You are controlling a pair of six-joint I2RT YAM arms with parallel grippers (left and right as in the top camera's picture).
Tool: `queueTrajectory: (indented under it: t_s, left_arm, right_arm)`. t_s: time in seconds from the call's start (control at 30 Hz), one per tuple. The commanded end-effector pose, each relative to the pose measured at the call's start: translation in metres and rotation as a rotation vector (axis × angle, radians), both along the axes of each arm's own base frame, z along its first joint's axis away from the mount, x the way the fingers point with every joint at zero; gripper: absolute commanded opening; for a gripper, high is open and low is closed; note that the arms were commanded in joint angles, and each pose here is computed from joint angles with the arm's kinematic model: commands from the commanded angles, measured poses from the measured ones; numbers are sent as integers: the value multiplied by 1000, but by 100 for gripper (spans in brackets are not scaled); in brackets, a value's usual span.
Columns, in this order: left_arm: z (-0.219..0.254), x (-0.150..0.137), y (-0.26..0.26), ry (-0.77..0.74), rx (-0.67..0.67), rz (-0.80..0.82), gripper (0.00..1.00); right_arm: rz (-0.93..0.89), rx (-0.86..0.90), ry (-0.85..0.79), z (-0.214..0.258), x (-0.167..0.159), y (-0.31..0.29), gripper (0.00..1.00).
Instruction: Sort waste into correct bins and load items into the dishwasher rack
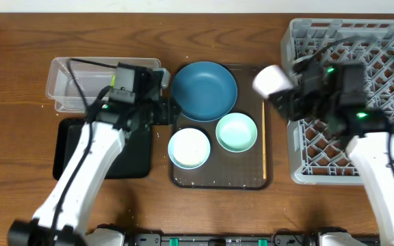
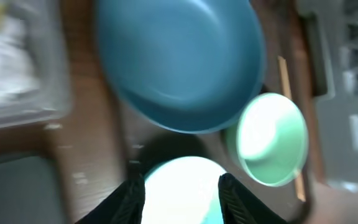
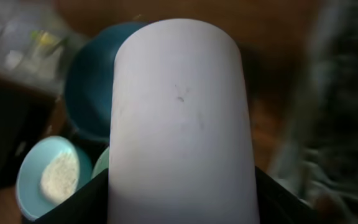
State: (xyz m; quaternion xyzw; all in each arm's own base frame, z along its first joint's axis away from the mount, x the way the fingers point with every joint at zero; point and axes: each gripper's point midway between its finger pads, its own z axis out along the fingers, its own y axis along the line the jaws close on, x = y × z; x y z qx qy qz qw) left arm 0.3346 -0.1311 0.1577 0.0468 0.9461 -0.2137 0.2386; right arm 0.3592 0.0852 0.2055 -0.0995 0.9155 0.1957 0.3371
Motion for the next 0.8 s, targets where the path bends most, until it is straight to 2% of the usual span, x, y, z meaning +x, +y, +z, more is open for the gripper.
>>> queueTrajectory:
  t_s: [0.0, 0.37, 0.77]
  left_arm:
    - [5, 8, 26, -60, 136, 67, 43]
    - [5, 6, 26, -53, 138, 66, 45]
    - [5, 6, 26, -56, 137, 67, 46]
  right_arm:
    - [-180, -36, -23, 26, 9, -45, 4]
    - [-585, -2, 91, 53, -20, -168, 1]
    - [-957, -201, 349, 40, -49, -295, 2]
